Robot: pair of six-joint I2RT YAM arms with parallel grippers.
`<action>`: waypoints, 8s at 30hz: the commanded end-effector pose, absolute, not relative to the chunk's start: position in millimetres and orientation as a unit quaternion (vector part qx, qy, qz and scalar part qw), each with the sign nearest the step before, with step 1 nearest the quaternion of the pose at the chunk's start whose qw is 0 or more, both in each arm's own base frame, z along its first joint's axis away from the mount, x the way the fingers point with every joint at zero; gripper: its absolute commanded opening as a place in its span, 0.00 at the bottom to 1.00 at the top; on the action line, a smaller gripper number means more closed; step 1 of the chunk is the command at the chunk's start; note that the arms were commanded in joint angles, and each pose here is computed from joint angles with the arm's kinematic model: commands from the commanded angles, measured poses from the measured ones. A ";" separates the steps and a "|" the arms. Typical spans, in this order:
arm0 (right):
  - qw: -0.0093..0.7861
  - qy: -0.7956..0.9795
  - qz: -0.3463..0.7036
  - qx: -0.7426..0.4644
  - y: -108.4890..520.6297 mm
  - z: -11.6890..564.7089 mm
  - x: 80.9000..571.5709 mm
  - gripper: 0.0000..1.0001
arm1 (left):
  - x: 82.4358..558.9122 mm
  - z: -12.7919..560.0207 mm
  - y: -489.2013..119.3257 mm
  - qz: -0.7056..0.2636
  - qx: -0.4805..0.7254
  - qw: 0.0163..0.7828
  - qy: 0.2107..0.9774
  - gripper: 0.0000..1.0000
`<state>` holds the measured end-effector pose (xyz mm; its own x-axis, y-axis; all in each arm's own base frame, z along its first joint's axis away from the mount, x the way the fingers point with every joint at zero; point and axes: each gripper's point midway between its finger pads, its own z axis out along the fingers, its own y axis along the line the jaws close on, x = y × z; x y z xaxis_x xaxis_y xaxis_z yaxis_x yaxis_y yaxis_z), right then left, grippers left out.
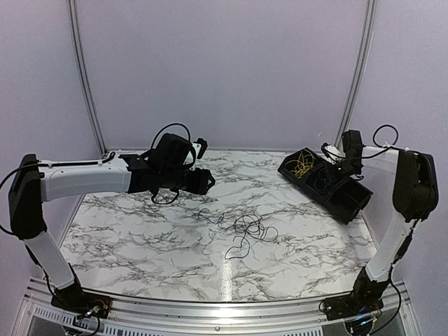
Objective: Untangle the cables
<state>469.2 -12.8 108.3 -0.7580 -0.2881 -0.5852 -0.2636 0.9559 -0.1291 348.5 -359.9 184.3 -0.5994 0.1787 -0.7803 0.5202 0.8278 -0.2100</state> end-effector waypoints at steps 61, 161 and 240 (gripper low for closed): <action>0.349 0.720 0.165 -0.577 242.3 125.7 303.7 0.48 | 315.0 55.5 -405.2 -0.215 0.184 0.242 0.928 0.41; 0.468 0.672 0.281 -0.500 284.5 254.9 293.4 0.00 | 239.1 206.3 -424.7 -0.363 0.195 0.556 0.722 0.61; 0.536 0.823 -0.030 -0.185 29.3 311.9 443.6 0.00 | 315.4 255.7 -494.8 -0.413 0.118 0.529 0.732 0.00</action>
<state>429.4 60.9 350.2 -0.2125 -0.3277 -0.9206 -0.3469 0.9060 -0.2425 299.1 -446.5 272.9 -0.4165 -0.3884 -0.8220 0.5445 0.6175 -0.5677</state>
